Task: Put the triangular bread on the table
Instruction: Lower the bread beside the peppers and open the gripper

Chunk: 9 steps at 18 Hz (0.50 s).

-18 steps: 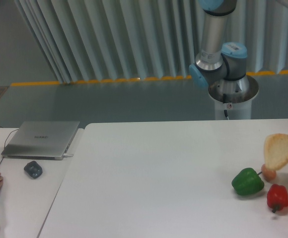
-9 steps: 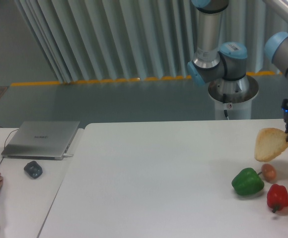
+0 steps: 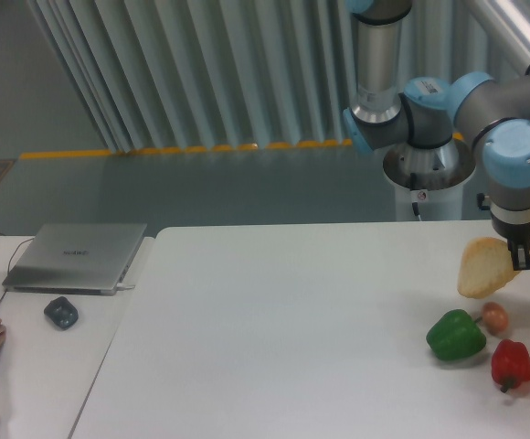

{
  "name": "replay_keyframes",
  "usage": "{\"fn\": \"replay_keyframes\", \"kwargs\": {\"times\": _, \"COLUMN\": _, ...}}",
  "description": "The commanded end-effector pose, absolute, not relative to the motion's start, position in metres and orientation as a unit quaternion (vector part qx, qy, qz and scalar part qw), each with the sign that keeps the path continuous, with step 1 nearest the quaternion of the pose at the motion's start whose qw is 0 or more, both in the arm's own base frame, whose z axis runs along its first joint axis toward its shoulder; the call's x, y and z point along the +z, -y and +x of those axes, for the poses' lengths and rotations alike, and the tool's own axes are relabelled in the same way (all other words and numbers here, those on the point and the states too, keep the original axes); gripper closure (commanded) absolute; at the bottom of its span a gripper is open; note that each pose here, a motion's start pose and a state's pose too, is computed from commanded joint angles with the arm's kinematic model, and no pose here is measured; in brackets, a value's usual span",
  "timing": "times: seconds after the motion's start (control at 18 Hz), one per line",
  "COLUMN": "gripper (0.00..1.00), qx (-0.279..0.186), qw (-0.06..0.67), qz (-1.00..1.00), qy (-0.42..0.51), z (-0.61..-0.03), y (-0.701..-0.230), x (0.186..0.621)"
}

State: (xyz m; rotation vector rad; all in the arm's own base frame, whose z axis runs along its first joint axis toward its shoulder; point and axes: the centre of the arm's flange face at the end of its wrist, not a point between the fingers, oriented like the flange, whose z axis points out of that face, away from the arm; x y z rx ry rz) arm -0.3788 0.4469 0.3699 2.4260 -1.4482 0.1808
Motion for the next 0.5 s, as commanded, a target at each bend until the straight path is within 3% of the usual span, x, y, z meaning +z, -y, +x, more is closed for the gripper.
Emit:
{"fn": "replay_keyframes", "kwargs": {"times": 0.11, "gripper": 0.73, "qx": 0.059, "qw": 0.154, "qz": 0.846, "qy": 0.506, "z": -0.3793, "y": -0.4473, "x": 0.3720}}
{"fn": "replay_keyframes", "kwargs": {"times": 0.17, "gripper": 0.68, "qx": 0.059, "qw": 0.154, "qz": 0.848, "qy": 0.503, "z": -0.3791, "y": -0.4471, "x": 0.3713}}
{"fn": "replay_keyframes", "kwargs": {"times": 0.33, "gripper": 0.03, "qx": 0.053, "qw": 0.153, "qz": 0.850, "qy": 0.501, "z": -0.3797, "y": -0.4476, "x": 0.3725}}
{"fn": "replay_keyframes", "kwargs": {"times": 0.5, "gripper": 0.00, "qx": 0.014, "qw": 0.149, "qz": 0.852, "qy": 0.502, "z": -0.3857, "y": -0.4521, "x": 0.3786}}
